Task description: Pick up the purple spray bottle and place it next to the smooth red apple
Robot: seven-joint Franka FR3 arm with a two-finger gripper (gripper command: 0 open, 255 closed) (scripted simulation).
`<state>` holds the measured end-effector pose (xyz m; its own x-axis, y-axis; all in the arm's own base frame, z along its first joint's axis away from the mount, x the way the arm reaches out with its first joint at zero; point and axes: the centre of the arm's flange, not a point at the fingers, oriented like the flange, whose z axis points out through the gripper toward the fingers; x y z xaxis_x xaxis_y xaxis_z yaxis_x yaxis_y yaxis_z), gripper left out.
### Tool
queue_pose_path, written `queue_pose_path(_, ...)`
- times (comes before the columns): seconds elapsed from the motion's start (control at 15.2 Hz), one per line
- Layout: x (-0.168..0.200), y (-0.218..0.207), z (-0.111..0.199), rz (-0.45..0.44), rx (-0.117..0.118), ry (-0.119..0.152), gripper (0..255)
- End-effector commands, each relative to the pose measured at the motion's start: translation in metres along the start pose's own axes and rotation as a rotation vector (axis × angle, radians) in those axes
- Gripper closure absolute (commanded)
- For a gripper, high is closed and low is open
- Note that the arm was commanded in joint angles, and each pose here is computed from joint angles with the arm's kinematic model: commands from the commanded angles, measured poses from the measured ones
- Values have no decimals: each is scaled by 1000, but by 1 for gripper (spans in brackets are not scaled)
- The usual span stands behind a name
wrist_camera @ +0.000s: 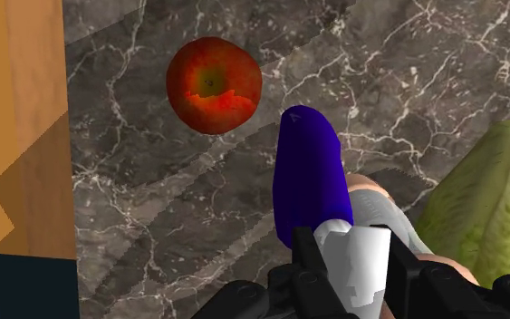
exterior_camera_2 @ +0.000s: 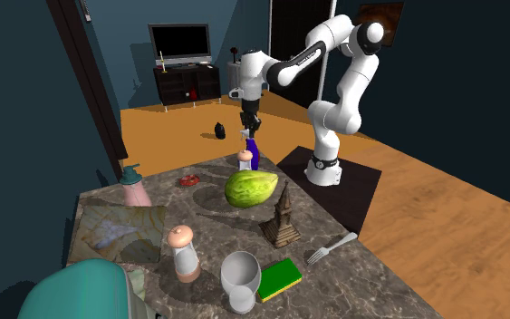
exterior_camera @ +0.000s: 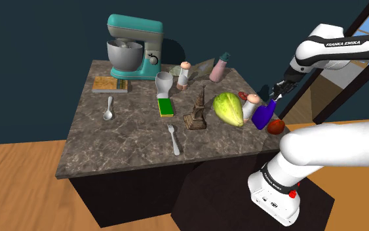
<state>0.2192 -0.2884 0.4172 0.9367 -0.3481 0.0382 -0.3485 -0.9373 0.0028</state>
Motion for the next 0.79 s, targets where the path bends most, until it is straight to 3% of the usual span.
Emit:
queue_pose_path(0.0,0,0,0,0,0,0,0)
queue_pose_path(0.33,0,0,0,0,0,0,0)
queue_pose_path(0.59,0,0,-50,0,0,0,0)
queue_pose_path(0.73,0,0,-50,0,0,0,0)
